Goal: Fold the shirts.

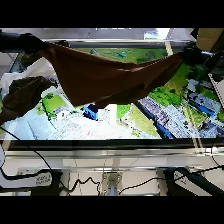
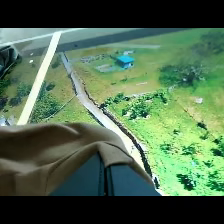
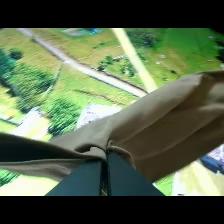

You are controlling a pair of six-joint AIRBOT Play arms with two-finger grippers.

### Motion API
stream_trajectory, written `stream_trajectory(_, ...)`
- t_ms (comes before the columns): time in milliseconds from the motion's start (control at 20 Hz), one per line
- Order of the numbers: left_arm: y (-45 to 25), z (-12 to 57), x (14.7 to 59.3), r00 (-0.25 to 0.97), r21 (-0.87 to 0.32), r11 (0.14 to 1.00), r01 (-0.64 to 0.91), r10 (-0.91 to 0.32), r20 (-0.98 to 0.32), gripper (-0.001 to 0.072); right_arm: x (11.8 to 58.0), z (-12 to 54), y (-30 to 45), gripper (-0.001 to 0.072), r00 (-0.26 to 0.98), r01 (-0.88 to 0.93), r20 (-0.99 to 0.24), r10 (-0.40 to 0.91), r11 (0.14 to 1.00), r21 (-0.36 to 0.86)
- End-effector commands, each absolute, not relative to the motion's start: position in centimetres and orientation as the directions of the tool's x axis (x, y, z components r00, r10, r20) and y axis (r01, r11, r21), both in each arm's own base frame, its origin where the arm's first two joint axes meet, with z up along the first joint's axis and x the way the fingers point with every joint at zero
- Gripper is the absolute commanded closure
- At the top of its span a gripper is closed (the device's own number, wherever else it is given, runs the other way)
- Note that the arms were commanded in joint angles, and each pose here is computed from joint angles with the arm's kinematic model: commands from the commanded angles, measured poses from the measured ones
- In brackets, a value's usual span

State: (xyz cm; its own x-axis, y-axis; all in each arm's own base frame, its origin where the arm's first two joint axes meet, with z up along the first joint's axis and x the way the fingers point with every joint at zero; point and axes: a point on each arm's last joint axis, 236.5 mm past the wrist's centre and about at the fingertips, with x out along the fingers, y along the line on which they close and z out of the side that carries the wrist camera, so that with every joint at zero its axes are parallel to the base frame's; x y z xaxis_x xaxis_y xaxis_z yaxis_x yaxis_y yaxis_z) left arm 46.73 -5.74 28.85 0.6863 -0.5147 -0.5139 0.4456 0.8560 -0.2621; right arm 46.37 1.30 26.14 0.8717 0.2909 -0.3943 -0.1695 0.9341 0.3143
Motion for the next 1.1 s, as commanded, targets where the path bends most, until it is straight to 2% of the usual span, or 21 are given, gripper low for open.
stream_trajectory(0,-3.0,29.1,45.1,0.698,-0.197,0.904,0.378,-0.418,-0.581,0.0681,44.2,29.8,-0.8,0.0685,0.878,-0.167,-0.41,0.248,0.96,0.223)
stream_trajectory(200,-2.9,32.6,42.1,0.75,-0.116,0.921,0.372,-0.372,-0.546,0.0681,40.4,35.3,-1.2,0.0685,0.911,-0.167,-0.365,0.193,0.981,0.104)
stream_trajectory(450,-4.8,39.1,34.8,0.823,-0.026,0.922,0.387,-0.358,-0.44,0.0681,32.8,39.3,1.9,0.0685,0.907,-0.236,-0.353,0.23,0.971,0.028)
stream_trajectory(650,-5.8,39.4,30.6,0.801,-0.062,0.921,0.385,-0.366,-0.474,0.0684,28.7,39.8,3.4,0.0687,0.894,-0.244,-0.377,0.241,0.969,0.041)
stream_trajectory(750,-5.7,38.4,31.4,0.789,-0.087,0.922,0.378,-0.369,-0.491,0.0685,29.3,39.2,2.9,0.0687,0.889,-0.23,-0.395,0.231,0.972,0.049)
stream_trajectory(850,-5.2,35.3,33.1,0.74,-0.141,0.919,0.367,-0.381,-0.555,0.0685,31.3,36.8,1.9,0.0687,0.856,-0.208,-0.466,0.225,0.974,0.089)
stream_trajectory(1050,-4.3,23.1,37.7,0.512,-0.329,0.895,0.301,-0.443,-0.736,0.0683,37.6,27.1,0.2,0.0686,0.701,-0.156,-0.654,0.283,0.957,0.245)
